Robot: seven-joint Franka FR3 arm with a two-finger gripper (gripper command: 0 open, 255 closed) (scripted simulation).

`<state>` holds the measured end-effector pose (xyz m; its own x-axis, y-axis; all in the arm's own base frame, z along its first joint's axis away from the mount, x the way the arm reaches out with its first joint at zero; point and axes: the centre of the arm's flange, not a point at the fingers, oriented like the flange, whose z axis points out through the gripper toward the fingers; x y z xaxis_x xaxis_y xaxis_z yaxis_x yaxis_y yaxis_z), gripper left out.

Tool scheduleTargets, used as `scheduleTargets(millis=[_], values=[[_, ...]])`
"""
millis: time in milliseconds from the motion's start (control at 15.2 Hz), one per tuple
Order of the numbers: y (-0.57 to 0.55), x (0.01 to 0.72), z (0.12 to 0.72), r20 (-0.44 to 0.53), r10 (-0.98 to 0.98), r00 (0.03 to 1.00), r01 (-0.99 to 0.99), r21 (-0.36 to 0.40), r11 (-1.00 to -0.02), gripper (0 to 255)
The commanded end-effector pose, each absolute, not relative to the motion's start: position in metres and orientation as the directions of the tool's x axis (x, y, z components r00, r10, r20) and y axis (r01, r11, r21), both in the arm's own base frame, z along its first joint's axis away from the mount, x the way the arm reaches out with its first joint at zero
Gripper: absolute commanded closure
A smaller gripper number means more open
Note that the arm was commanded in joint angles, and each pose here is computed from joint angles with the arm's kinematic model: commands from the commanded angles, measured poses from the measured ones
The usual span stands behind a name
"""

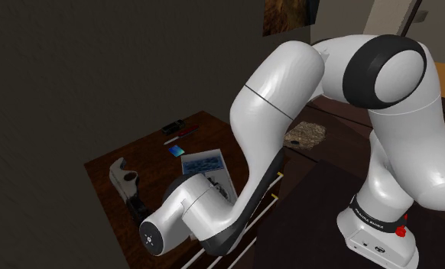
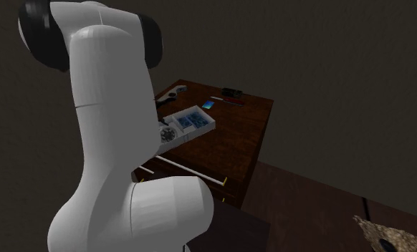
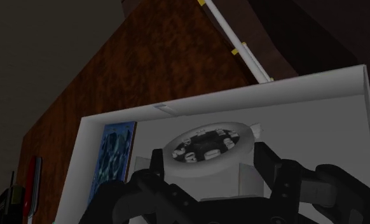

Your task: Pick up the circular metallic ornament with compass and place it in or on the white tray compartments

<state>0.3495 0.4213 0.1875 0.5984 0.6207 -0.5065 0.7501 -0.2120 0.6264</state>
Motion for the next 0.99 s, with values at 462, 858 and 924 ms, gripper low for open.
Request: scheduleTargets(millis=[462,858,924], values=[[0.42,0.351,0.187,-0.507,0.619,0.6,0.748,0.629,-0.211,255],[0.42,0.351,0.219,-0.507,0.619,0.6,0.748,0.629,-0.211,255],[0.42,0.351,0.224,-0.507,0.619,0.6,0.748,0.629,-0.211,255]])
